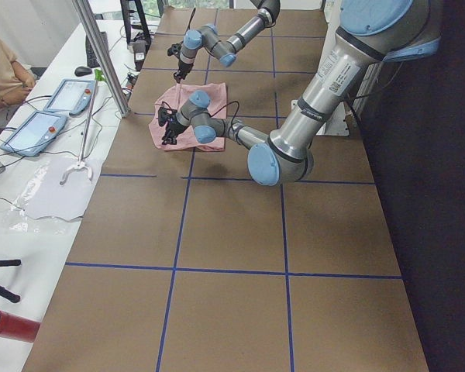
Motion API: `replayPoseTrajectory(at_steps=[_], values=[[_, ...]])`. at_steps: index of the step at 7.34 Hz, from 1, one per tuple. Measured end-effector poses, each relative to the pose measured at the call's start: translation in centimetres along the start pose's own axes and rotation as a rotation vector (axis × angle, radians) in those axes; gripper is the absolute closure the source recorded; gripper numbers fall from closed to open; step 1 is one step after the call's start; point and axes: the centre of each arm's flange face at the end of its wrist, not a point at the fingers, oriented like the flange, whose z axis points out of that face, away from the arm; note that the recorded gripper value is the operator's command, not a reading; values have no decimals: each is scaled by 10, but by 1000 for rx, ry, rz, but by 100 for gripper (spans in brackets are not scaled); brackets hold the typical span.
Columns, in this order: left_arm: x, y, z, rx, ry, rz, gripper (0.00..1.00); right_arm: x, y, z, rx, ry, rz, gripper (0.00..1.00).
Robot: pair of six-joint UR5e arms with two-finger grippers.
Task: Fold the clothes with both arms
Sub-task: 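Release the hem at the collar and raise both grippers, then move the right gripper to the folded shirt's corner nearest the robot and grasp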
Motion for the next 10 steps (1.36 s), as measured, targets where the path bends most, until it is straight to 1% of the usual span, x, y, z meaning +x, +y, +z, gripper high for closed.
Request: replayPoseTrajectory(at_steps=[1,2,3,4,5,6,7,9,10], values=[[1,-4,-4,-3,15,-5,60,2,0,-10,-10,-25,0,0],[2,-11,-11,-20,42,-12,60,14,3,-27,-37,-67,0,0],[-2,-16,-20,-45,66,-18,60,38,15,-47,-81,-117,-5,0],[-10,-19,-28,-57,80,-21,61,69,39,-65,-135,-158,-2,0],[-16,-21,-32,-60,84,-23,61,97,65,-80,-180,-182,26,17],[-20,-25,-34,-61,85,-26,61,120,86,-88,-214,-185,66,33],[-25,-28,-34,-68,83,-29,62,137,102,-86,-236,-169,103,38],[-45,-31,-31,-111,68,-37,62,150,127,-73,-262,-123,171,38],[-50,-32,-30,-130,64,-40,62,152,134,-68,-266,-109,184,38]])
